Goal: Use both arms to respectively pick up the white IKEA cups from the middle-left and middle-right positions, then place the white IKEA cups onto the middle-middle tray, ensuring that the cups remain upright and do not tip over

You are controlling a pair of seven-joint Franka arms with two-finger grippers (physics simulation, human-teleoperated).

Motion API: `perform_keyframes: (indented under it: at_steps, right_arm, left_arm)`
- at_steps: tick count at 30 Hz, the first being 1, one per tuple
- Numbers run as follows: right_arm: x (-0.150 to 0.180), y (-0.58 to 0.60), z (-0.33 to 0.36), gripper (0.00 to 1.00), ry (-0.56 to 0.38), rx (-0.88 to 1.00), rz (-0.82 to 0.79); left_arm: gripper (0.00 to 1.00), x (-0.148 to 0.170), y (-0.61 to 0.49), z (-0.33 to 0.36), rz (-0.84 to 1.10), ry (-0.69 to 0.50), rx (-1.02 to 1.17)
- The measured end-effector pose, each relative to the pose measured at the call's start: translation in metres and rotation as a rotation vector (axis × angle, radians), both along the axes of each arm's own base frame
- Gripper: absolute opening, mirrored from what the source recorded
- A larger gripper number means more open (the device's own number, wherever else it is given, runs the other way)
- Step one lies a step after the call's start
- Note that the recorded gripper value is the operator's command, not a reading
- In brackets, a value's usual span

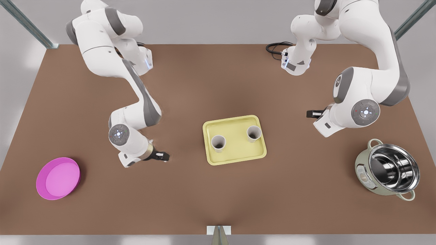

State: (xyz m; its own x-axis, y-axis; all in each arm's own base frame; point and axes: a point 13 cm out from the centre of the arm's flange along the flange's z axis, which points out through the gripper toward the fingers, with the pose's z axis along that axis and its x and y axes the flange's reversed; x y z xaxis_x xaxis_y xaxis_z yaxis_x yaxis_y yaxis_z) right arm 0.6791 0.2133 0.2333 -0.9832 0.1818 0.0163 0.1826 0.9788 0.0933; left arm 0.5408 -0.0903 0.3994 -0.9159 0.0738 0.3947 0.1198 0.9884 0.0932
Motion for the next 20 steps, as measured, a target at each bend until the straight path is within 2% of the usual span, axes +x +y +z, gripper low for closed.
perform_keyframes:
  at_steps: [2, 4, 7, 10, 12, 16, 20]
  right_arm:
    - [0.013, -0.096, 0.039, 1.00, -0.013, -0.047, -0.056]
    - [0.007, -0.164, 0.104, 1.00, -0.045, -0.084, -0.077]
    - [-0.032, -0.190, 0.195, 1.00, -0.070, -0.128, -0.032]
    - [-0.075, -0.191, 0.251, 1.00, -0.060, -0.151, 0.021]
    - [-0.098, -0.188, 0.270, 1.00, -0.039, -0.125, 0.042]
    - [-0.137, -0.201, 0.254, 1.00, 0.050, -0.099, 0.060]
    - [-0.148, -0.219, 0.247, 1.00, 0.075, -0.092, 0.066]
  left_arm:
    - [1.00, 0.001, 0.002, 0.000, -0.007, -0.001, -0.003]
    - [1.00, 0.002, 0.006, 0.001, -0.009, -0.001, -0.006]
    - [1.00, 0.002, 0.010, 0.000, -0.015, 0.000, -0.011]
    - [1.00, 0.003, 0.010, -0.001, -0.025, 0.002, -0.014]
    - [1.00, 0.003, 0.011, -0.001, -0.031, 0.003, -0.015]
    - [1.00, 0.004, 0.010, -0.001, -0.042, 0.003, -0.018]
    - [1.00, 0.004, 0.007, -0.001, -0.055, 0.001, -0.022]
